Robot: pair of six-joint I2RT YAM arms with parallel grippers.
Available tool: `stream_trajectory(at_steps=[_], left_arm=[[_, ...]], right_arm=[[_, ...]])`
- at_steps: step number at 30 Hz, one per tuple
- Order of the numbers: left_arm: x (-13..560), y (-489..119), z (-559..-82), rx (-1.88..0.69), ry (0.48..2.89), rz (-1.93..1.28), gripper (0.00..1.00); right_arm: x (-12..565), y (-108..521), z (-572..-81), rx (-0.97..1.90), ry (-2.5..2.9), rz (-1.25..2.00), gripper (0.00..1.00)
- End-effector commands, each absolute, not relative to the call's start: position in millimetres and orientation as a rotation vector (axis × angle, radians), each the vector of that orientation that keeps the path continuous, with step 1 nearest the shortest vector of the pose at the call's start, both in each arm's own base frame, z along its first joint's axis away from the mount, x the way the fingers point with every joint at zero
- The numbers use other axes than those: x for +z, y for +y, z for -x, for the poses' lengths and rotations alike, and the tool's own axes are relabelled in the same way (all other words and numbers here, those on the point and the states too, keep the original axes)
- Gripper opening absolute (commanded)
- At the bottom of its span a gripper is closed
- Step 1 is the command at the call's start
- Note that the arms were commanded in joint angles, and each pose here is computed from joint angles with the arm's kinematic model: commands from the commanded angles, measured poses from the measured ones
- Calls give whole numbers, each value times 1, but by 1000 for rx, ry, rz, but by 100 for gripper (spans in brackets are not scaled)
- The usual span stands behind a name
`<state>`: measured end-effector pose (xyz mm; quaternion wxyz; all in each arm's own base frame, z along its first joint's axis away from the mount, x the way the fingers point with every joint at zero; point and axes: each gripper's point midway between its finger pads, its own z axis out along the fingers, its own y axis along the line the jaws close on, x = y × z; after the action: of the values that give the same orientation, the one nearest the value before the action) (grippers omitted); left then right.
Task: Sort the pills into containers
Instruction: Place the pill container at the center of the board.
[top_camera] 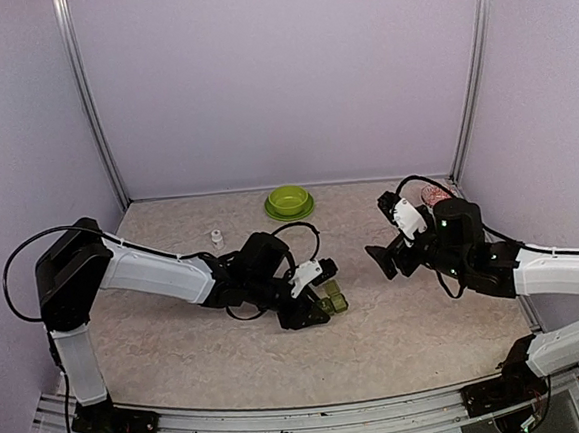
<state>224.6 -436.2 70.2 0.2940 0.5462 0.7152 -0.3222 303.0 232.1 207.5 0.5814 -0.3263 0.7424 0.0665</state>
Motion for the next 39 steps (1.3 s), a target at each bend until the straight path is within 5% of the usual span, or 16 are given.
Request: stream_trajectory(at_steps=[1, 14, 32, 39], left_arm=[[62, -444, -257, -778, 1917, -1469, 38], [50, -459, -323, -657, 1910, -1504, 37], [22, -481, -325, -601, 1879, -1650, 38], [21, -478, -326, -607, 1897, -1629, 57]], right_arm=[[209, 215, -304, 136, 1740, 666, 100], [205, 201, -302, 123, 1728, 595, 100], [199, 176, -307, 50, 1710, 474, 100], [197, 166, -308, 16, 1711, 434, 100]])
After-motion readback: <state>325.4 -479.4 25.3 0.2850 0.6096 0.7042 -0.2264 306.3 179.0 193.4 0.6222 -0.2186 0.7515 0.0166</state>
